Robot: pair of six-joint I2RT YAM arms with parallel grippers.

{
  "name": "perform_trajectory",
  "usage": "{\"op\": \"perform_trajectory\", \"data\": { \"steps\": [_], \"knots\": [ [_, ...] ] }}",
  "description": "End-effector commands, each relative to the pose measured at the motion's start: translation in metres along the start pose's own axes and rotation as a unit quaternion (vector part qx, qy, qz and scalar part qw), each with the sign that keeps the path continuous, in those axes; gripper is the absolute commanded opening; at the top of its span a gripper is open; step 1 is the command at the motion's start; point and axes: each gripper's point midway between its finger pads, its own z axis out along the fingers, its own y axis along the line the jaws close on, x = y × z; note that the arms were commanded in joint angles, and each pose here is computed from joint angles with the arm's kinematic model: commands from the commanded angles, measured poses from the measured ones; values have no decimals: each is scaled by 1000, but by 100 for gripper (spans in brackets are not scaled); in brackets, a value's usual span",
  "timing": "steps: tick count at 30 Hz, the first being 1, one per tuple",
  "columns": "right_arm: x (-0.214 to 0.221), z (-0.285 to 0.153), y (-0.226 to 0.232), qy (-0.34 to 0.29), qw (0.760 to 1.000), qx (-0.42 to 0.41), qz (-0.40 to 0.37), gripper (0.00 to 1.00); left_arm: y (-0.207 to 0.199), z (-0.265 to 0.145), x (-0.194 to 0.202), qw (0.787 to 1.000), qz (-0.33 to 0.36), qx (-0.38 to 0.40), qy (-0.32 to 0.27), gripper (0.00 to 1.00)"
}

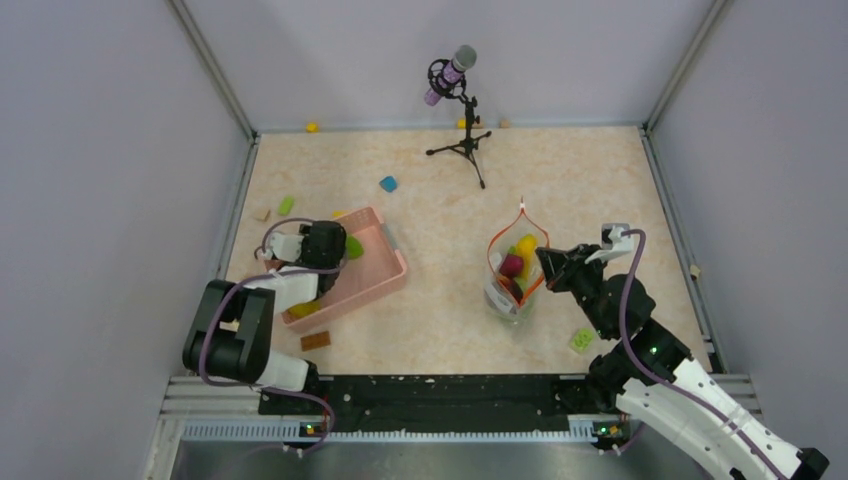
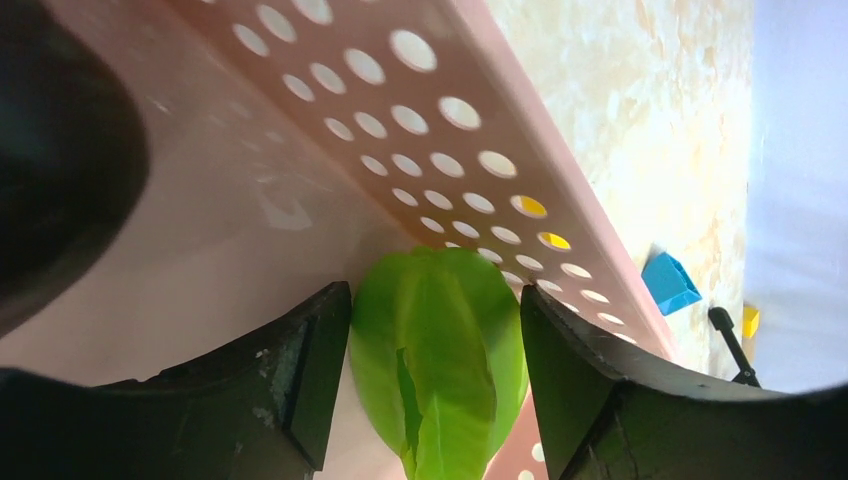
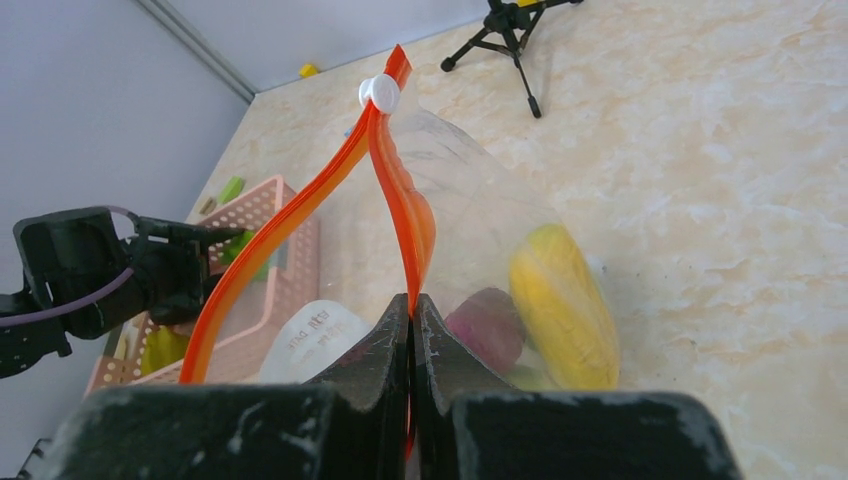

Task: Place the food in the zip-top bag and seal the zipper
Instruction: Pick up the fake fruit from the bin.

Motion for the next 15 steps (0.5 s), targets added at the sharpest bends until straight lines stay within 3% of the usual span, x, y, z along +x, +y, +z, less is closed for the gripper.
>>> {"op": "perform_trajectory", "data": {
  "steps": [1,9,15],
  "knots": [
    [-7,2,-1,-17,1000,6,-5,0,-14,12,16,999,32,10,30,68],
    [-7,2,-5,-19,1000,14,-6,0,-45,26,56,987,106,48,115,57],
    [-8,2,-5,-20,1000,15,-5,0,-53,26,82,972,135,66,178,38]
  ]
}}
